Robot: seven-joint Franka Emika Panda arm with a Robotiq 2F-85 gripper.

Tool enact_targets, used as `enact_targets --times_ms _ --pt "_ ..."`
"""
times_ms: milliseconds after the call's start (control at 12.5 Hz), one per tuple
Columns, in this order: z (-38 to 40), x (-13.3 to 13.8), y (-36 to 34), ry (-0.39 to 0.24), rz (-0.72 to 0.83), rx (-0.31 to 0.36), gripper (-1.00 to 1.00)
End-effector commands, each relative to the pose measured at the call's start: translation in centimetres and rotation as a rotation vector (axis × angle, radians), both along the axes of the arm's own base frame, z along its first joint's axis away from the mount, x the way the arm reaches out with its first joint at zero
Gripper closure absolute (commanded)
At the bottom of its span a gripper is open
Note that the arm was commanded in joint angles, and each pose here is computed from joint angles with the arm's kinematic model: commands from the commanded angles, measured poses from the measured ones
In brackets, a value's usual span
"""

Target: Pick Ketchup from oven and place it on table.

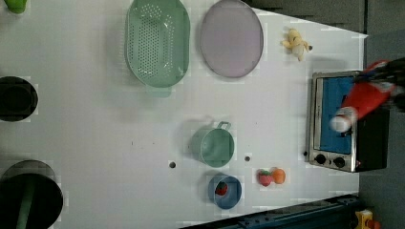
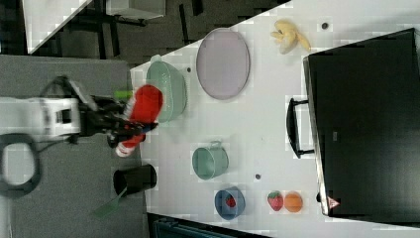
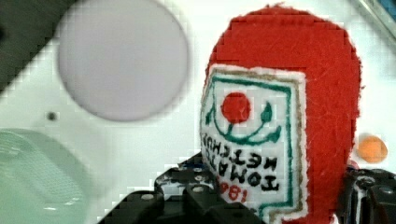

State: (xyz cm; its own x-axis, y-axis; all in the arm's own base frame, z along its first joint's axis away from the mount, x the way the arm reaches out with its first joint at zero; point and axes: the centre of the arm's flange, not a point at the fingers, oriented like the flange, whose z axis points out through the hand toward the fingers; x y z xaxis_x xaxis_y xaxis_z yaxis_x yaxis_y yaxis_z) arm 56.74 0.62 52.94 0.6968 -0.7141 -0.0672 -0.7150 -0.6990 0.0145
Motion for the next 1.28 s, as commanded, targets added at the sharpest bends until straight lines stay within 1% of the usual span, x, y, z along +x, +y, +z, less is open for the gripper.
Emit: enact_targets --times_ms 80,480,720,880,960,1040,1200,1280 --pt "-7.3 -1.4 1.0 0.105 -0.138 -0.029 -0.29" --pt "-22.3 -4.2 0.1 0.099 -0.175 -0.045 -0.29" --pt "-28.9 -4.4 -0.1 0.074 -0.179 -0.06 -0.29" --pt "-31.7 -4.5 -0.3 0.08 -0.18 -0.069 -0.29" --pt "-32.9 -4.8 -0.5 0.091 -0.182 -0.073 -0.35" --pt "-33.7 -4.8 -0.8 0.089 -0.187 -0.077 -0.54" --pt "-33.6 -4.4 -0.8 0.056 -0.187 -0.076 -0.97" --pt "-32.7 -4.0 -0.7 0.035 -0.187 -0.072 -1.0"
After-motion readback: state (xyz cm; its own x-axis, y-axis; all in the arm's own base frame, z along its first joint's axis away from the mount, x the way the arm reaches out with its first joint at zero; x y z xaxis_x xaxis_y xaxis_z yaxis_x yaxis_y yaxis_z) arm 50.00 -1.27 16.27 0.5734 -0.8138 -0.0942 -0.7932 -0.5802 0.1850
